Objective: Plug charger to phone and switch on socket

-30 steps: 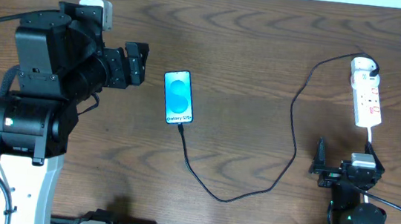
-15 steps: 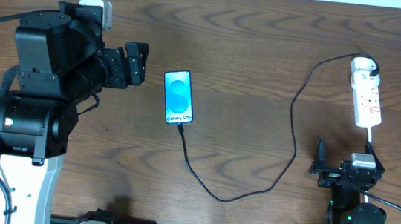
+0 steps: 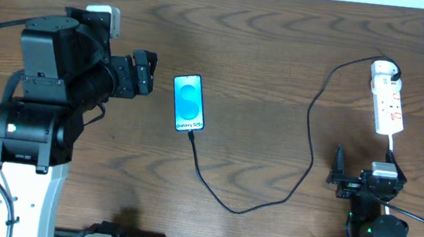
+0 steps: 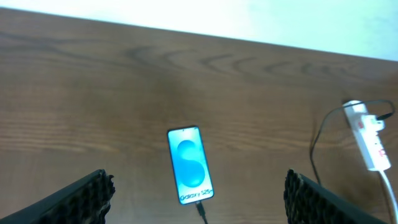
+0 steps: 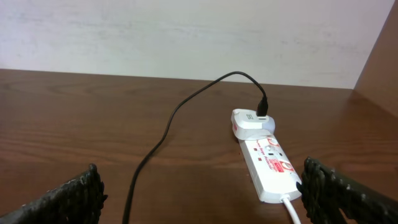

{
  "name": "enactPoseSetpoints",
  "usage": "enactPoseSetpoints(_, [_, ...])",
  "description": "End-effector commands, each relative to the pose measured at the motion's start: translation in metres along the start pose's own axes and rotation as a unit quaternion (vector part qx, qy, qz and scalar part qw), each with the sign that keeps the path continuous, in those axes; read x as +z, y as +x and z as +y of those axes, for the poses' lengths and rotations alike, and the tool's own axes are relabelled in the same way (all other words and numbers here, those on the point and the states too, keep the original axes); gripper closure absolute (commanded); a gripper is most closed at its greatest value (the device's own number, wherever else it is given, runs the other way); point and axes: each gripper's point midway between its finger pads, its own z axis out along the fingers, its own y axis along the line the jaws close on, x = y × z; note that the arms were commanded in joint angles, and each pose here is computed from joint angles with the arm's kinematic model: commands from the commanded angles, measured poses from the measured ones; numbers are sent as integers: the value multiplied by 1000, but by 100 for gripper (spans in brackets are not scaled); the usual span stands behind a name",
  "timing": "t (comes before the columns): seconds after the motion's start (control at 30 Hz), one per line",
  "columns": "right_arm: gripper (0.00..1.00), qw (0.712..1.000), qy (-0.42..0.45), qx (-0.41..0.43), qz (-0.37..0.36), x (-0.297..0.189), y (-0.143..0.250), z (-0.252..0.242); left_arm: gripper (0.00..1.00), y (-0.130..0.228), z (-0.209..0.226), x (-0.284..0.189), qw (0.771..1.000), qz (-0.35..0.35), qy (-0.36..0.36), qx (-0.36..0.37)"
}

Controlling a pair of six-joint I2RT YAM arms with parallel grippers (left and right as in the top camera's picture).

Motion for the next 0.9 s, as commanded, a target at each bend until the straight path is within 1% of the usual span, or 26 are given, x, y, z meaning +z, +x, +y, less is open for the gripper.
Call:
enactPoseSetpoints(0.0, [1, 1000, 11, 5, 5, 0, 3, -4, 11, 13, 15, -1, 999, 4, -36, -7])
enactPoseSetpoints(0.2, [1, 1000, 11, 5, 5, 0, 3, -4, 11, 31, 28, -8, 998, -22, -66, -3])
enactPoseSetpoints(0.33, [1, 1000, 11, 5, 5, 0, 3, -4, 11, 41, 33, -9, 996, -55, -65, -1])
enactPoseSetpoints(0.53, [1, 1000, 11, 5, 5, 0, 3, -4, 11, 69, 42, -5, 993, -100, -64, 0])
enactPoseSetpoints(0.87, [1, 1000, 11, 5, 5, 0, 3, -4, 11, 107, 49, 3, 981, -186, -51, 16])
